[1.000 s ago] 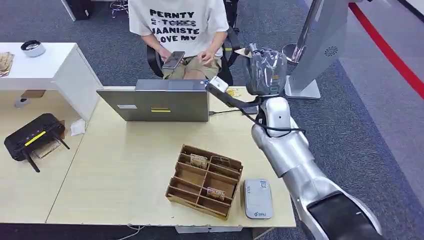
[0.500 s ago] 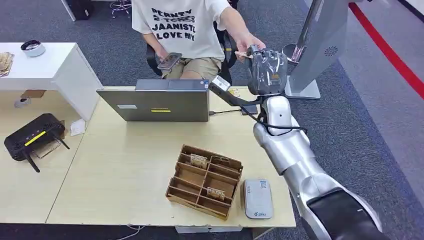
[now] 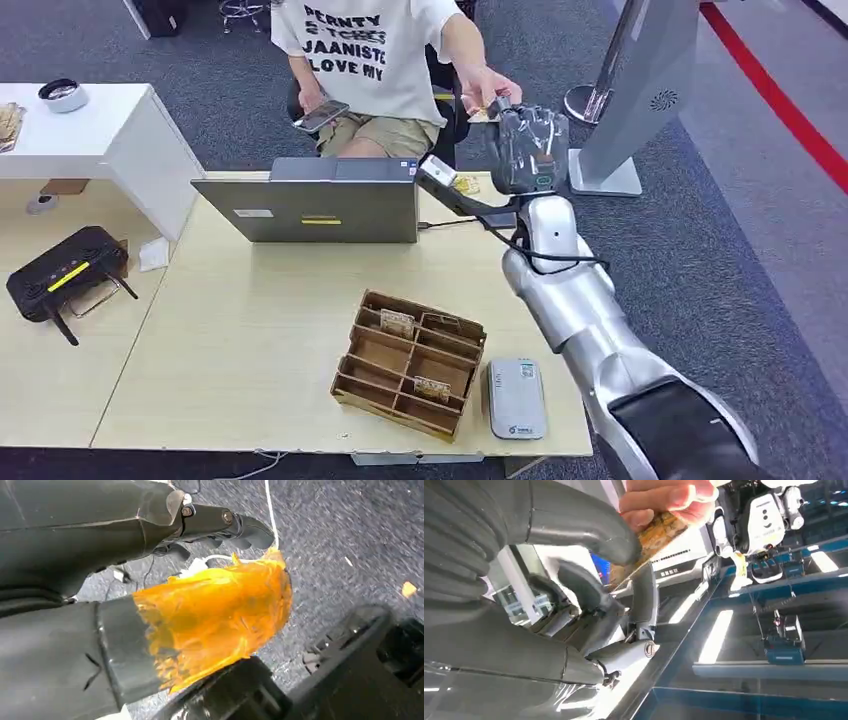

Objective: Pass the card to the sensor for recognition and then transmit it.

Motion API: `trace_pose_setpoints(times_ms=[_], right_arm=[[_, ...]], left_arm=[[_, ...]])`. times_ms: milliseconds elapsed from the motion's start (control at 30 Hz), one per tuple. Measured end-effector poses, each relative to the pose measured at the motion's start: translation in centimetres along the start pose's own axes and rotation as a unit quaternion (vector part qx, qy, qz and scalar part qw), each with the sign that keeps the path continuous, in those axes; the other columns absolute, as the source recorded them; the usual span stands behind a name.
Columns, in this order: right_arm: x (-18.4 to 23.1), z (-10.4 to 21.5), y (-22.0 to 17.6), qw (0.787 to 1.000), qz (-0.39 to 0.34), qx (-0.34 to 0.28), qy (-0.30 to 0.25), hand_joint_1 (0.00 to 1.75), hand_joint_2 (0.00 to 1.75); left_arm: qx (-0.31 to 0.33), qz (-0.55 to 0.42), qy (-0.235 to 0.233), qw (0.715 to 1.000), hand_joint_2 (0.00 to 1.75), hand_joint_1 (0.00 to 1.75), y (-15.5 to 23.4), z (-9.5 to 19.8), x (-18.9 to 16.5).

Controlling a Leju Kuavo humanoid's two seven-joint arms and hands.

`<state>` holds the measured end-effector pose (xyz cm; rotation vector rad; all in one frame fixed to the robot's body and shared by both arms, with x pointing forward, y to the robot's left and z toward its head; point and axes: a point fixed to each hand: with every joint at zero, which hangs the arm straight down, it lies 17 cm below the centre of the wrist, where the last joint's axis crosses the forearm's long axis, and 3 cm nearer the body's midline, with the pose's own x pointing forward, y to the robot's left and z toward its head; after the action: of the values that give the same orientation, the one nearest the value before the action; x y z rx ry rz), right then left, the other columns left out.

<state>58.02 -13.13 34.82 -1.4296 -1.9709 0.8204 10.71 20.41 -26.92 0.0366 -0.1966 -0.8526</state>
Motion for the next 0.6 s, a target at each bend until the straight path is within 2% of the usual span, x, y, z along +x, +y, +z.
trace_pose_setpoints(times_ms=[133,233,333,467,600], right_arm=[[0.5,0.4,0.6,0.999,-0.039,0.010,0.005,0.00,0.00],[1.4,1.8,0.6,0.993,-0.120,0.009,0.017,0.00,0.00],[2.8,3.8,-0.3,0.977,-0.213,-0.005,0.032,0.00,0.00],[4.3,6.9,-1.9,0.936,-0.346,-0.019,0.058,0.00,0.00],[5.6,10.4,-3.8,0.857,-0.507,-0.020,0.085,0.00,0.00]], left_arm=[[0.000,0.004,-0.002,1.000,0.00,0.00,0.0,0.0,0.2],[0.000,0.011,-0.002,1.000,0.00,0.00,-0.1,0.0,0.2],[-0.001,0.027,-0.002,1.000,0.00,0.00,-0.3,0.0,0.1],[0.001,0.050,0.000,0.999,0.00,0.00,-0.7,0.0,-0.3],[0.004,0.081,0.005,0.997,0.00,0.00,-1.3,0.0,-1.3]])
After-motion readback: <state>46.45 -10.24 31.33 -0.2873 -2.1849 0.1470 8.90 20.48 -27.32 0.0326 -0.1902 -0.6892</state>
